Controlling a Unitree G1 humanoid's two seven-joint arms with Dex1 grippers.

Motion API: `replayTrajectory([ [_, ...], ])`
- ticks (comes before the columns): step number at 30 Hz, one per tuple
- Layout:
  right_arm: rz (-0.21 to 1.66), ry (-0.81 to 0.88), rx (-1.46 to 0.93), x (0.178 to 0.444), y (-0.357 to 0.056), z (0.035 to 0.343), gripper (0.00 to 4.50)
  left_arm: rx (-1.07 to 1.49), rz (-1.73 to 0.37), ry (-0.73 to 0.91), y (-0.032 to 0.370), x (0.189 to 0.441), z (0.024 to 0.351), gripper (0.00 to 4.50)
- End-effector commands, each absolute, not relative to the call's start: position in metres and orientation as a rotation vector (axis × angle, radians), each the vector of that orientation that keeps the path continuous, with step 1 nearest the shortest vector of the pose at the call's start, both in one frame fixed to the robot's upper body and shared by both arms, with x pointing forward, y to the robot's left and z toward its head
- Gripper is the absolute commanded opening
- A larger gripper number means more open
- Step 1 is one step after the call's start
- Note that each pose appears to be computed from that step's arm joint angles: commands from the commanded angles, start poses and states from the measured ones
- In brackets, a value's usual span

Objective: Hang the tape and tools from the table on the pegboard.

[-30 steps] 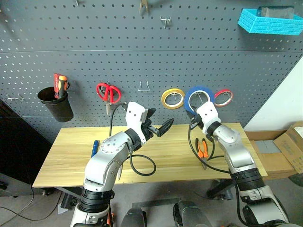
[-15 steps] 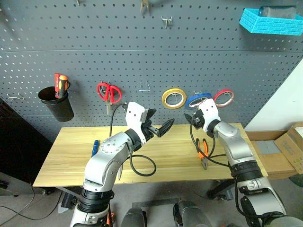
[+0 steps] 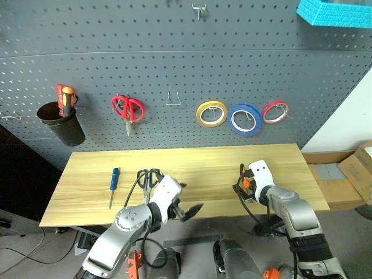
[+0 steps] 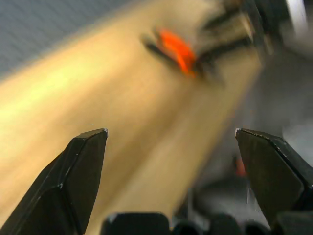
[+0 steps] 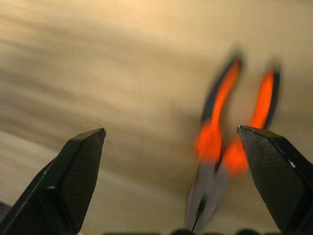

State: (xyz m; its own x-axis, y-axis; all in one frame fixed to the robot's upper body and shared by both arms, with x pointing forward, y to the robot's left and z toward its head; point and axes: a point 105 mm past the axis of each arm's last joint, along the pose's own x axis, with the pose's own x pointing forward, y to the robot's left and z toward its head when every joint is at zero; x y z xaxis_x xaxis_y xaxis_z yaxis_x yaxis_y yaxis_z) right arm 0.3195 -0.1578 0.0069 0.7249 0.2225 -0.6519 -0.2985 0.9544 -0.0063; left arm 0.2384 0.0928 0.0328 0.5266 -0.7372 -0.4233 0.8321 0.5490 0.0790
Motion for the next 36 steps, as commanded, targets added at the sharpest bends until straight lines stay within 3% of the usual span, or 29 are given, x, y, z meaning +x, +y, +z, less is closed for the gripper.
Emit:
replayTrajectory([
  [1, 0.168, 0.715, -0.066, 0.342, -0.176, 0.018, 4.48, 0.318, -0.995, 0.288, 0.086, 0.241, 0.043, 4.5],
  [8, 0.066, 0.753, -0.044, 0.368, -0.195, 0.02, 4.48, 0.314, -0.973, 0.261, 0.087, 0.251, 0.052, 4.5],
  [20, 0.05, 0.859, 0.001, 0.372, -0.188, 0.003, 4.48, 0.304, -0.925, 0.26, 0.094, 0.248, 0.057, 4.5],
  [26, 0.079, 0.827, -0.032, 0.383, -0.187, 0.01, 2.81, 0.298, -0.921, 0.258, 0.093, 0.247, 0.057, 4.5],
  [31, 0.192, 0.737, -0.11, 0.391, -0.175, 0.026, 2.78, 0.276, -0.915, 0.242, 0.09, 0.249, 0.06, 4.5],
  [36, 0.476, 0.467, -0.216, 0.381, -0.133, 0.075, 2.78, 0.158, -0.863, 0.229, 0.093, 0.243, 0.07, 4.5],
])
